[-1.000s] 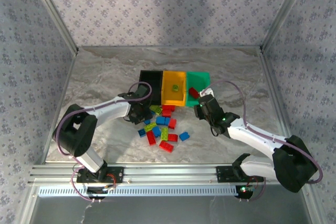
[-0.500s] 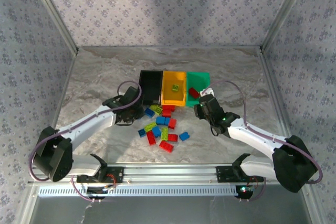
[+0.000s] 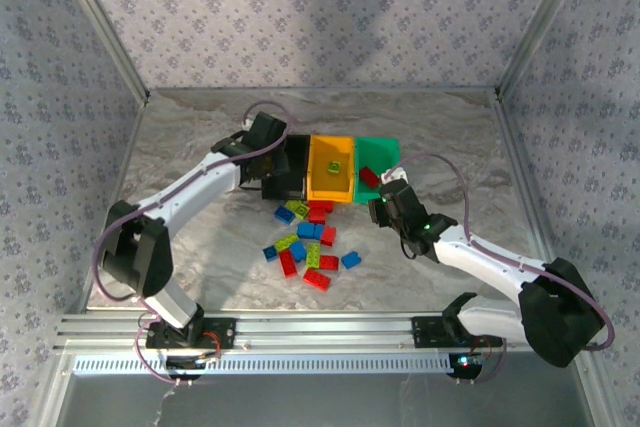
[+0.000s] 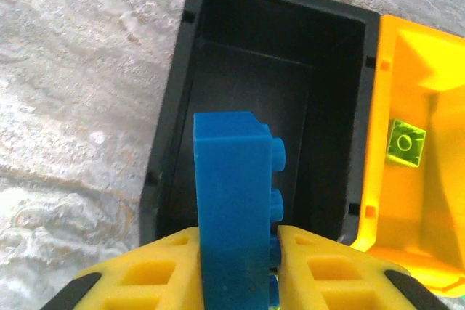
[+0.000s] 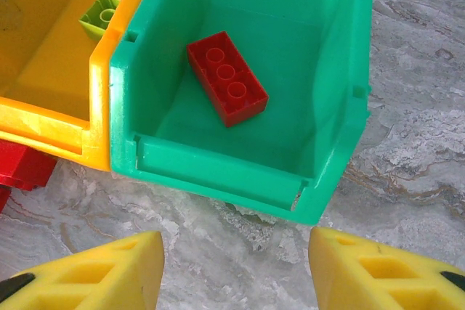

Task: Sort the legos into containers by color
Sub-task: Place the lego in the container, then pick up the lego from the center of the table.

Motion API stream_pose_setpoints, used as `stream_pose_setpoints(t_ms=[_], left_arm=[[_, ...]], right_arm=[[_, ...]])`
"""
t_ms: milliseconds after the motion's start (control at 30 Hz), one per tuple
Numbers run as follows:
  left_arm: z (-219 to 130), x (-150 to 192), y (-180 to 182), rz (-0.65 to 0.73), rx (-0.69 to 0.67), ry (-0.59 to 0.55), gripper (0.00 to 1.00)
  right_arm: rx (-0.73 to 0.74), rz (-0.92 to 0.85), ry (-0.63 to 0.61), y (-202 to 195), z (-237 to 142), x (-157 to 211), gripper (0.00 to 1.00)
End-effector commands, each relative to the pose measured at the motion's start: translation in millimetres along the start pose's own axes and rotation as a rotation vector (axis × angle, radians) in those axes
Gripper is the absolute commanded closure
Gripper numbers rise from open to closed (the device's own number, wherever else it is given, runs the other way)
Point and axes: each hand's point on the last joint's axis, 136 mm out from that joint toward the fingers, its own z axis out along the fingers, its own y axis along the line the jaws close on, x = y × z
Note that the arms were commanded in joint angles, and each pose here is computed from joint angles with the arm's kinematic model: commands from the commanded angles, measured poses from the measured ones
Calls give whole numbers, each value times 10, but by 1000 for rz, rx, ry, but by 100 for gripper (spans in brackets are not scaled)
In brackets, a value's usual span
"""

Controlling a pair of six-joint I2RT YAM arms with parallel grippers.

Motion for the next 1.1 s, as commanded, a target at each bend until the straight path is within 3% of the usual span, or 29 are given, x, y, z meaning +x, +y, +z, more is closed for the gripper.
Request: stream_pose_setpoints(t_ms=[0, 233, 533, 867, 1067], left_arm=[[75, -77, -25, 66, -8, 36, 60], [-30, 22, -152, 111, 56, 16, 51], [-37, 449, 169, 72, 63, -15, 52], [-117, 683, 305, -8, 163, -96, 51], [-192, 759, 395, 8, 158, -106, 51]], right_arm=[[13, 17, -7, -39, -2, 5, 43], [1, 19, -9, -13, -5, 4, 43], [-38, 10, 1, 79, 41, 17, 43], [-389, -19, 100, 938, 58, 213, 42], [-419, 33, 228, 1265, 107, 477, 37]])
